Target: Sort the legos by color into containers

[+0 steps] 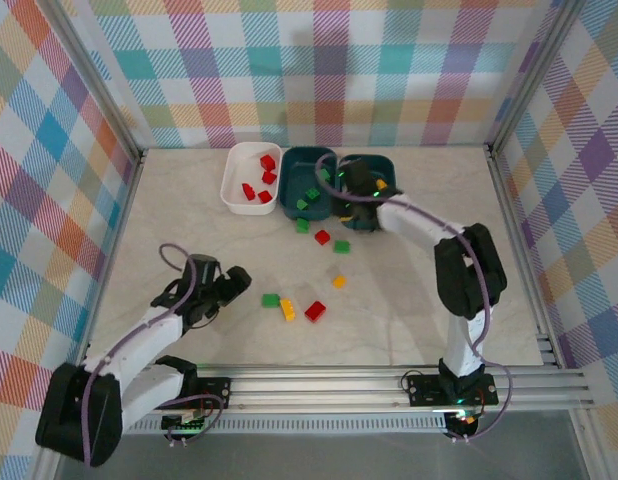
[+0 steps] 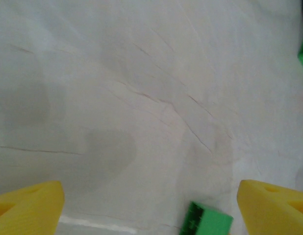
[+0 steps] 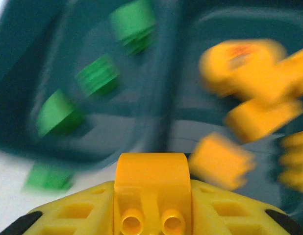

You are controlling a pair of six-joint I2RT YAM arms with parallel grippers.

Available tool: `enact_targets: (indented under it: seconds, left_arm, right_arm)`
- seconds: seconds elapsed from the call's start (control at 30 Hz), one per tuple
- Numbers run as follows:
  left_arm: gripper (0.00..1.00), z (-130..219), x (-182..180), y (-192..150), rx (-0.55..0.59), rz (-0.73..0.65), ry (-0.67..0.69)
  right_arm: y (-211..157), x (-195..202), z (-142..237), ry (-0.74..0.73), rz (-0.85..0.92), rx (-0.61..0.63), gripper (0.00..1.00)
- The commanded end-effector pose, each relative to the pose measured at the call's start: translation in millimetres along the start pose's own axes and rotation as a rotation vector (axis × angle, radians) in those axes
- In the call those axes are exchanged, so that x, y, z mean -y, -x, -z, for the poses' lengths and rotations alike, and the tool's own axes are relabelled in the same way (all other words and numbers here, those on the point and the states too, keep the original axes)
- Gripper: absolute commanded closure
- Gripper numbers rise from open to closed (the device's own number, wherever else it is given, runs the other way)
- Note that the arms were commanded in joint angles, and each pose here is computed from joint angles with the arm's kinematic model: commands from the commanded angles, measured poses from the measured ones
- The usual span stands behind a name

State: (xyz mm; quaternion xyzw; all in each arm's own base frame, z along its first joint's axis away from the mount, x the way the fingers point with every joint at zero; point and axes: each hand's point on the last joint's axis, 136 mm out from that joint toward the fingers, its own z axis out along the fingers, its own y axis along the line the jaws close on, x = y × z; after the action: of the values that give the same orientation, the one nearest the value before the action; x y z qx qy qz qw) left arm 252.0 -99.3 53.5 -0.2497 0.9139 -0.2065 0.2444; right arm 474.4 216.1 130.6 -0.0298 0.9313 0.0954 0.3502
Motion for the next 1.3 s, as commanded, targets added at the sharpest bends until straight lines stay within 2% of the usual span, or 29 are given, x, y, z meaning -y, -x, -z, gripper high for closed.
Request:
enact_targets:
  seconds: [0.0, 0.1, 0.2, 0.3, 0.47, 0.73, 0.9, 1.27]
  left_arm:
    - [0.16, -3.9, 25.8, -4.9, -0.034, -0.155, 0.027]
    - [0.22, -11.1, 22.6, -15.3, -0.036, -0.196, 0.107]
    - [0.24, -18.1, 32.5, -21.4, -0.040, -0.211, 0.081]
    - [0.26, -24.5, 39.4, -30.5, -0.082, -0.253, 0.099]
    - [0.33, -37.0, 44.0, -47.3, -0.126, -0.311, 0.132]
    - [0.37, -48.5, 54.5, -68.5, -0.192, -0.379, 0.162]
    - [0.38, -50.2, 64.2, -77.9, -0.215, -0.408, 0.155]
    - [0.28, -36.7, 67.4, -79.7, -0.208, -0.463, 0.170]
  right_arm:
    - [7.4, 44.1, -25.3, -0.078, -0.117, -0.038, 0.62]
    - [21.3, 66.1, -41.3, -0.102, -0.161, -0.052, 0.57]
    - [33.8, 77.2, -46.9, -0.107, -0.192, -0.068, 0.34]
    - [47.7, 73.2, -28.4, -0.091, -0.191, -0.013, 0.28]
    - [38.7, 53.3, 15.5, -0.030, -0.192, 0.058, 0.26]
    - [-24.2, 49.0, 59.8, 0.019, -0.216, 0.053, 0.25]
    - [-54.9, 48.1, 67.4, 0.028, -0.215, 0.016, 0.25]
    - [-91.6, 41.1, 62.2, 0.043, -0.207, -0.034, 0.25]
